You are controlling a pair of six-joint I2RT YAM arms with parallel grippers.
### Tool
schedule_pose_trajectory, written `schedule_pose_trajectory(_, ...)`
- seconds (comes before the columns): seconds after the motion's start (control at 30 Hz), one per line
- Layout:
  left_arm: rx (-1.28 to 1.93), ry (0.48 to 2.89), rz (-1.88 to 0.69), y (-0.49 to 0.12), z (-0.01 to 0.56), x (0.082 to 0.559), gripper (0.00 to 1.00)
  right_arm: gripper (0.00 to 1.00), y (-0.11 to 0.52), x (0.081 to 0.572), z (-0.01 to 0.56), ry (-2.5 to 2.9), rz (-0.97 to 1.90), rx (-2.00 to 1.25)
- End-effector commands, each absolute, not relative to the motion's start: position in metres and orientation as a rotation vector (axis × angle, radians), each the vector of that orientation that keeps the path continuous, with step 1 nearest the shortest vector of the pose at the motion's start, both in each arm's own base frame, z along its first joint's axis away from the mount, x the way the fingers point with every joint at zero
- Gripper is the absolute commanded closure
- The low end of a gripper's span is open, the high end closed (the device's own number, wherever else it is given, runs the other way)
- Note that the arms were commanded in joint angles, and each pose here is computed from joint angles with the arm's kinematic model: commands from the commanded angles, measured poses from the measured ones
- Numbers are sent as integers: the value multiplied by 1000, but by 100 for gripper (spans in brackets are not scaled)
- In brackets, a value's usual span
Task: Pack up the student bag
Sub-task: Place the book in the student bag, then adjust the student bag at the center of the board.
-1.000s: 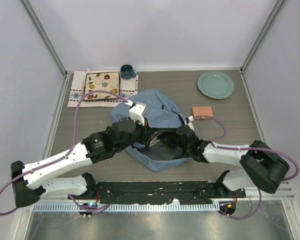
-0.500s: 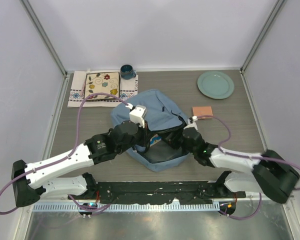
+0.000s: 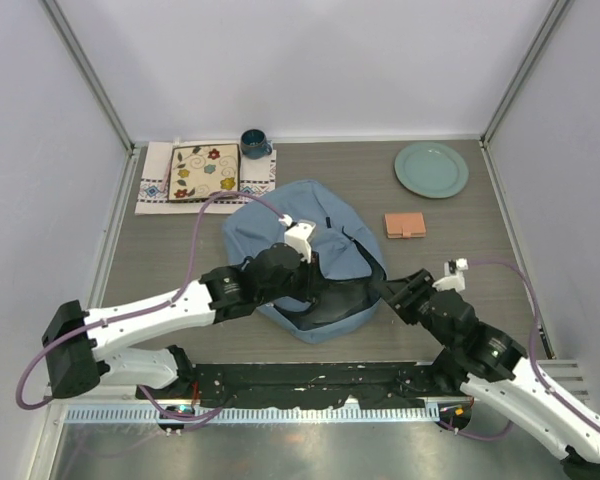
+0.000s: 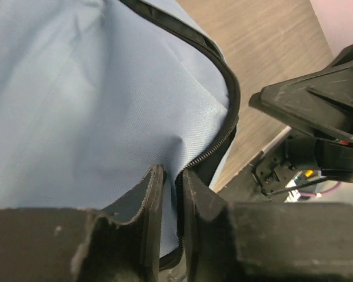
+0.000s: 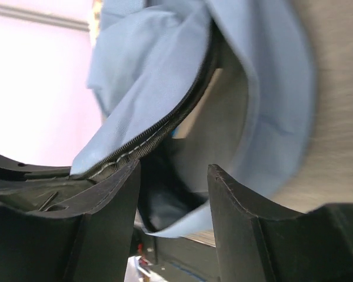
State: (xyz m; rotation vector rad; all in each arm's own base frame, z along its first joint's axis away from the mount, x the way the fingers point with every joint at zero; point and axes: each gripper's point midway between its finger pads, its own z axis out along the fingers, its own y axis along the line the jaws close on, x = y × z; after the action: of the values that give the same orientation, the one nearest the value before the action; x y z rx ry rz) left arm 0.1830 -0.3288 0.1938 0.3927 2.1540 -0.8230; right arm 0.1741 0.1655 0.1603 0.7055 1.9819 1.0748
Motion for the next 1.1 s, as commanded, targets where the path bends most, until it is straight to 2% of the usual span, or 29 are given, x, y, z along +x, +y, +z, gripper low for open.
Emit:
schedule_pose_trajectory(0.0,477,2286,-904,-349,163,162,73,45,98,154,137,2004,787,840)
schedule_pose_trajectory(0.03,487,2310,-908,-350,157,157,72,45,92,153,145,1958,812,856)
schedule_pose_trajectory(0.1,509,2323,-915,-351,153,146,59,44,78,150,141,1938,765,885)
schedule_pose_trajectory(0.13,515,2330,-925,-350,151,142,53,40,75,149,141,1935,762,893)
schedule_pose_trajectory(0.17,521,2332,-939,-349,152,139,39,39,76,148,141,1935,771,893)
schedule_pose_trajectory(0.27,550,2315,-993,-345,167,129,27,39,81,150,134,1969,750,902)
schedule_pose_trajectory(0.33,532,2275,-1012,-340,184,129,24,39,88,151,130,2002,748,887)
schedule_pose_trajectory(0.53,427,2149,-947,-306,229,141,5,38,127,169,131,2060,802,819)
schedule_pose_trajectory(0.63,343,2137,-823,-278,231,153,0,38,143,172,129,2093,839,796)
schedule_pose_trajectory(0.83,51,2158,-516,-199,204,169,0,31,161,173,133,2101,935,774)
schedule_pose_trajectory(0.93,-62,2139,-481,-172,197,168,1,25,166,173,132,2098,973,773)
schedule_pose_trajectory(1.07,-160,2102,-499,-150,188,165,1,25,173,174,119,2131,976,793)
